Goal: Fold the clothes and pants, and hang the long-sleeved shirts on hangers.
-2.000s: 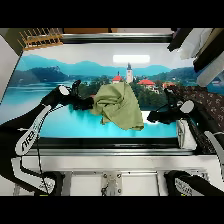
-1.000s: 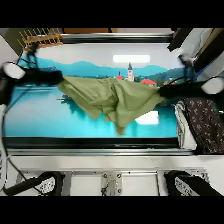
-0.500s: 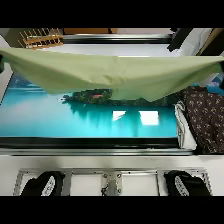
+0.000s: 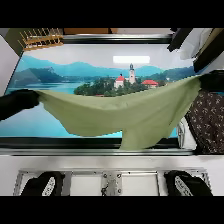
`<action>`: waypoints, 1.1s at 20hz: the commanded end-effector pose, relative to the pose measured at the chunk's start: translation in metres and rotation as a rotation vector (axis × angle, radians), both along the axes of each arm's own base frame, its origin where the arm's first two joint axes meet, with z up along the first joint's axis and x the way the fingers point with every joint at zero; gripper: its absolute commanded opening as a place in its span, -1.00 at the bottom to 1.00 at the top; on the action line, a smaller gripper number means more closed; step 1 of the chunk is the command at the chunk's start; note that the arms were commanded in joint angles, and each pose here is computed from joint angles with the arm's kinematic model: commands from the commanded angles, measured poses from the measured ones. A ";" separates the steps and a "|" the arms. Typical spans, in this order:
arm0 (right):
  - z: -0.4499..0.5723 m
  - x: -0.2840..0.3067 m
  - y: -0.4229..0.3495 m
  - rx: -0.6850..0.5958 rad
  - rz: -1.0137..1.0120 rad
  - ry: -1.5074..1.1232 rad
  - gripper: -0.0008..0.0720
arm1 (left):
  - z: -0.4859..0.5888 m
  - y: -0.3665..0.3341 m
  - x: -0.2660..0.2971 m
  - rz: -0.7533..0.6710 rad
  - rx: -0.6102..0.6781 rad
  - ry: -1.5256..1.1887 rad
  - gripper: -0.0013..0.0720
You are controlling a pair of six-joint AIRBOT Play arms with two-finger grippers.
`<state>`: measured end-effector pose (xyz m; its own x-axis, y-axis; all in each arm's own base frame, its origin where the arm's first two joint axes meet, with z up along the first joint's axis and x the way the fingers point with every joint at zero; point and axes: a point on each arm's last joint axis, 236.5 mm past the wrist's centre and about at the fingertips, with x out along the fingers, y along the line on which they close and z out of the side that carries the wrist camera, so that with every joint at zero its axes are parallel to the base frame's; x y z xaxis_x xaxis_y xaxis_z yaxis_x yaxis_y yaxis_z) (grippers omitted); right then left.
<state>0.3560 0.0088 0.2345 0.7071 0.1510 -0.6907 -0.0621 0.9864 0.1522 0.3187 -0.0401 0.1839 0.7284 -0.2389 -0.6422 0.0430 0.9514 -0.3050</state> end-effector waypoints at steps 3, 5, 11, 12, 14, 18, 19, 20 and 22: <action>-0.126 0.091 -0.008 0.089 -0.038 0.228 0.63 | -0.137 -0.011 0.053 -0.015 -0.031 0.321 -0.94; -0.149 0.091 -0.013 0.082 -0.026 0.289 0.64 | -0.163 -0.009 0.069 -0.014 -0.034 0.393 -0.94; -0.231 -0.006 0.015 0.194 0.024 0.594 0.64 | -0.201 -0.008 0.083 -0.016 -0.040 0.493 -0.94; -0.251 -0.022 0.031 0.256 0.028 0.626 0.64 | -0.203 -0.009 0.082 -0.017 -0.040 0.501 -0.94; -0.285 -0.041 0.060 0.346 0.054 0.649 0.64 | -0.203 -0.009 0.082 -0.018 -0.041 0.503 -0.94; -0.326 -0.044 0.090 0.364 0.049 0.664 0.64 | -0.203 -0.009 0.081 -0.019 -0.041 0.505 -0.94; -0.329 -0.042 0.096 0.362 0.055 0.660 0.64 | -0.203 -0.009 0.081 -0.020 -0.041 0.507 -0.94; -0.332 -0.040 0.102 0.360 0.062 0.658 0.64 | -0.203 -0.009 0.081 -0.020 -0.041 0.507 -0.94; -0.336 -0.042 0.110 0.354 0.080 0.668 0.63 | -0.203 -0.009 0.081 -0.019 -0.041 0.506 -0.94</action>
